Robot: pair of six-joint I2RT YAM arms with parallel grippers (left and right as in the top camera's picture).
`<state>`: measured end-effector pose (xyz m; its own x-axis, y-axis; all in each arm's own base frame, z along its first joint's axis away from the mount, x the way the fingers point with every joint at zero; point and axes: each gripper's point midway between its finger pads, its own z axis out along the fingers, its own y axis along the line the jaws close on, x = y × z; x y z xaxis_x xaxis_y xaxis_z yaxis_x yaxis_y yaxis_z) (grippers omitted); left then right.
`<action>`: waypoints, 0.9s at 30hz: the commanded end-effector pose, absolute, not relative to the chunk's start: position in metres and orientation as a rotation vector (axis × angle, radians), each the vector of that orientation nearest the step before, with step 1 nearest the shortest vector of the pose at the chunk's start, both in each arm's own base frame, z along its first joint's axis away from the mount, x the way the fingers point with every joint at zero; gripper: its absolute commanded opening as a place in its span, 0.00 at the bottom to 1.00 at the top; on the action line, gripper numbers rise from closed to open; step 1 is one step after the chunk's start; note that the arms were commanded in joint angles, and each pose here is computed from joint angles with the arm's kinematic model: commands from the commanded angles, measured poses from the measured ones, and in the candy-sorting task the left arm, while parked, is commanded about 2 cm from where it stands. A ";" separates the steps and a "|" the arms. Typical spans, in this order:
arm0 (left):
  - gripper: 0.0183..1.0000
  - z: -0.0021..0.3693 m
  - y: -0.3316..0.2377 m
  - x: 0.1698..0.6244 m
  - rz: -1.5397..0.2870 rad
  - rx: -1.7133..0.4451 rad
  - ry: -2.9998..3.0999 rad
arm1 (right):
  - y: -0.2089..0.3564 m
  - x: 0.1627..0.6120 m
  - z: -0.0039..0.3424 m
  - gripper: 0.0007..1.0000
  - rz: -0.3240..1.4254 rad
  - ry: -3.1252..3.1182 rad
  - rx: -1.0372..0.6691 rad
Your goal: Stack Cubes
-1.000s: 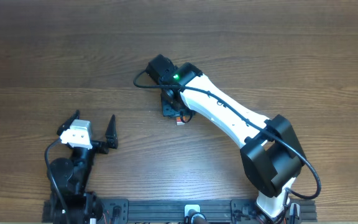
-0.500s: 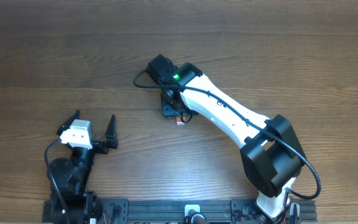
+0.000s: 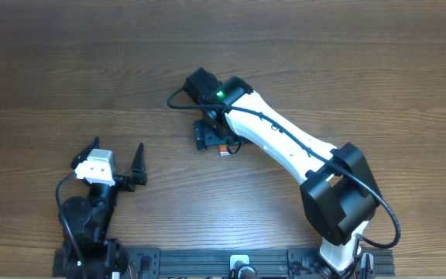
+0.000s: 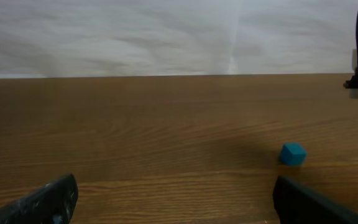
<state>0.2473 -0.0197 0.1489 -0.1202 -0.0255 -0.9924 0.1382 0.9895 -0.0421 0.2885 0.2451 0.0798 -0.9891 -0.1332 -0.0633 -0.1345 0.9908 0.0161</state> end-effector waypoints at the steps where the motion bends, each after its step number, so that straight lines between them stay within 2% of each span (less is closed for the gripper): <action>1: 1.00 0.148 -0.022 0.247 -0.139 0.108 1.684 | 0.249 0.299 0.093 0.99 0.063 3.045 -0.200; 7: 1.00 0.148 -0.022 0.247 -0.139 0.108 1.684 | 0.251 0.310 0.111 0.99 0.089 3.013 -0.227; 19: 1.00 0.148 -0.022 0.247 -0.139 0.108 1.684 | 0.231 0.358 0.186 0.99 0.078 2.901 -0.200; 23: 1.00 0.148 -0.022 0.247 -0.139 0.108 1.684 | 0.236 0.376 0.183 0.99 0.060 2.912 -0.211; 27: 1.00 0.148 -0.022 0.247 -0.139 0.108 1.684 | 0.241 0.391 0.158 0.99 0.024 2.957 -0.220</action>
